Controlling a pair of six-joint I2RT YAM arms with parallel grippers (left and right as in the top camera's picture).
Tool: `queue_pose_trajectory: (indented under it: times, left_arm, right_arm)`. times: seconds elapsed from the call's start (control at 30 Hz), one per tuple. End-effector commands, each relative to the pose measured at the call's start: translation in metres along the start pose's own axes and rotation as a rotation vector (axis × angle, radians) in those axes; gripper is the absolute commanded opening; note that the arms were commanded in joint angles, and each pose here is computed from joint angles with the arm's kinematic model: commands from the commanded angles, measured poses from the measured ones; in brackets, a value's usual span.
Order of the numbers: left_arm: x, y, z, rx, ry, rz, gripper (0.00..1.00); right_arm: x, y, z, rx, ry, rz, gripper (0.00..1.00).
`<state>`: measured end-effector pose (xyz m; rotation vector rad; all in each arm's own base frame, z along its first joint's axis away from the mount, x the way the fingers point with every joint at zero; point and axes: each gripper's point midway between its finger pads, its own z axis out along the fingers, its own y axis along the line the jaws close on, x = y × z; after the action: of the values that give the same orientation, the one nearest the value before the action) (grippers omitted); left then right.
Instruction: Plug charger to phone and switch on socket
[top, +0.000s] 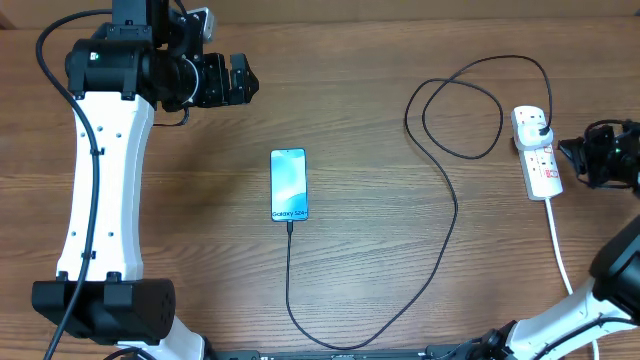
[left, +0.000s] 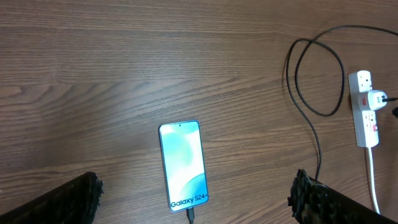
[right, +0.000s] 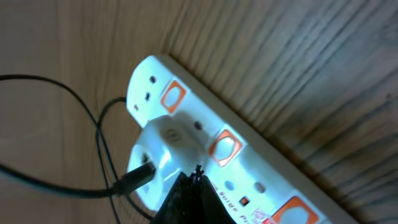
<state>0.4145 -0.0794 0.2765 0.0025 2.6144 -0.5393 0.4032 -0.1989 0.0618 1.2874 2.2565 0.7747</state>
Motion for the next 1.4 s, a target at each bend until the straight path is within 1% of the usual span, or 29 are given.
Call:
queue_pose_trajectory:
  times: [0.0,0.23,0.73,1.13,1.37]
  left_arm:
    - [-0.002,-0.001,0.000,0.002,-0.005,0.008,1.00]
    - [-0.002,-0.001,0.000,0.002,-0.005,0.008,1.00]
    - [-0.002,-0.001,0.000,0.002,-0.005,0.008,1.00]
    - [-0.002,-0.001,0.000,0.001,-0.005,0.008,1.00]
    - [-0.002,-0.001,0.000,0.001,-0.005,0.008,1.00]
  right_arm:
    - [-0.011,-0.010,0.004,-0.011,-0.007,0.029,0.04]
    - [-0.014,-0.006,0.022,-0.097,0.013,0.013,0.04]
    - [-0.017,-0.007,0.026,-0.101,0.007,0.024,0.04]
    - [-0.007,-0.001,0.036,-0.068,0.022,0.000,0.04]
    - [-0.003,-0.007,0.039,-0.047,0.026,0.008,0.04]
